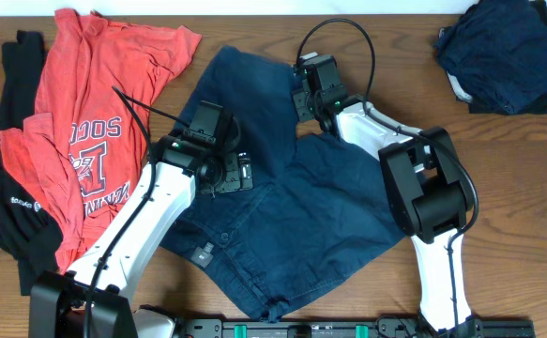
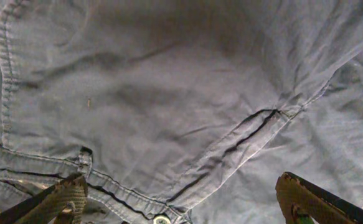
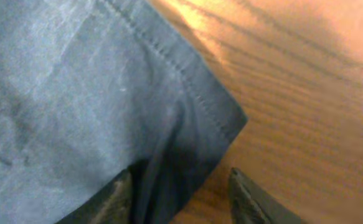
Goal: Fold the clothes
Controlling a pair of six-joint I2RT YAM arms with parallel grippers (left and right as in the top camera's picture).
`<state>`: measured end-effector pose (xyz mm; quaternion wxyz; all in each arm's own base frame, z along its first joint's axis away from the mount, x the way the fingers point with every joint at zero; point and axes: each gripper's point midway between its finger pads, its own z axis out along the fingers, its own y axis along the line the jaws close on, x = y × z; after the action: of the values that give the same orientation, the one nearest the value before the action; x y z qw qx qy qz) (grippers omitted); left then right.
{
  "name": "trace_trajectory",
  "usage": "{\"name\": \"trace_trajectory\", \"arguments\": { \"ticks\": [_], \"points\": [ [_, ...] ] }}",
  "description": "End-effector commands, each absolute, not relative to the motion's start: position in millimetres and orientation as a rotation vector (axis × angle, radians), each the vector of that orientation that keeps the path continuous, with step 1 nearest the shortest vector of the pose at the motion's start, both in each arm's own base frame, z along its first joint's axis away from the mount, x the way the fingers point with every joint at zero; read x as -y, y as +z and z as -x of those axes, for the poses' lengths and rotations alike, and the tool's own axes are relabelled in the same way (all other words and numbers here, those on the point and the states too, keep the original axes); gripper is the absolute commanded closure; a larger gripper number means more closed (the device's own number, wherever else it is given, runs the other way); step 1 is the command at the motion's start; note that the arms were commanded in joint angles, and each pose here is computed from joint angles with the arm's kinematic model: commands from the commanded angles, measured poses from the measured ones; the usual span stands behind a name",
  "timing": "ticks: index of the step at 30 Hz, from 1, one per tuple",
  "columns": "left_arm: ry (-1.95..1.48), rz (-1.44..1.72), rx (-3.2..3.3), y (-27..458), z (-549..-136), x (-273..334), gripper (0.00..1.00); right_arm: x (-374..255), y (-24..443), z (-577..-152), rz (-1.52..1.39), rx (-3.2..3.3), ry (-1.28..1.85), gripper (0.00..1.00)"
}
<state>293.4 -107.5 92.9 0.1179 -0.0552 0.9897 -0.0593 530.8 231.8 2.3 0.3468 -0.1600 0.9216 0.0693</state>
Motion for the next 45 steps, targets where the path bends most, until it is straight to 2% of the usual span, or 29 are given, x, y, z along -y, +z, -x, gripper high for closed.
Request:
{"name": "trace_trajectory", "arguments": {
  "ticks": [1,4,9,16,23,28,29,32,36,38,41,45],
  "points": [
    [-0.132,0.153,-2.888,89.2,-295.5,101.8,0.02,-220.0,-27.7,-522.2,0.382,-2.472,0.159,0.66],
    [-0.118,0.155,-2.877,89.7,-297.9,100.2,0.02,-219.8,-26.5,-524.0,0.367,-2.466,0.165,0.82],
    [-0.120,0.155,-2.873,89.9,-298.8,100.5,0.02,-209.0,-27.7,-526.1,0.317,-2.477,0.118,0.99],
    [-0.135,0.155,-2.847,91.1,-305.5,103.0,0.02,-137.4,-20.2,-531.3,0.103,-2.547,-0.036,0.99],
    [-0.149,0.152,-2.821,85.8,-317.7,107.6,0.02,-27.2,-15.0,-512.7,-0.232,-2.682,-0.119,0.99],
    [-0.149,0.152,-2.821,76.2,-325.4,110.3,0.02,-2.6,-20.1,-487.5,-0.387,-2.804,0.162,0.99],
    [-0.154,0.152,-2.812,75.2,-328.9,111.5,0.02,-2.1,-17.4,-485.1,-0.379,-2.812,0.218,0.96],
    [-0.172,0.115,-2.779,74.1,-339.5,116.1,0.02,-2.1,-3.2,-482.2,-0.284,-2.812,0.274,0.72],
    [-0.186,0.014,-2.721,76.1,-355.0,122.1,0.02,1.5,39.9,-488.8,-0.210,-2.733,0.220,0.59],
    [-0.184,-0.006,-2.701,74.2,-362.7,121.4,0.02,0.5,72.3,-495.3,-0.178,-2.657,0.216,0.49],
    [-0.168,0.009,-2.718,62.5,-369.9,110.2,0.02,0.4,119.8,-499.5,-0.132,-2.551,0.205,0.43],
    [-0.203,-0.006,-2.732,43.1,-386.2,99.4,0.00,-0.4,163.4,-497.5,-0.072,-2.459,0.185,0.43]
  ]
}}
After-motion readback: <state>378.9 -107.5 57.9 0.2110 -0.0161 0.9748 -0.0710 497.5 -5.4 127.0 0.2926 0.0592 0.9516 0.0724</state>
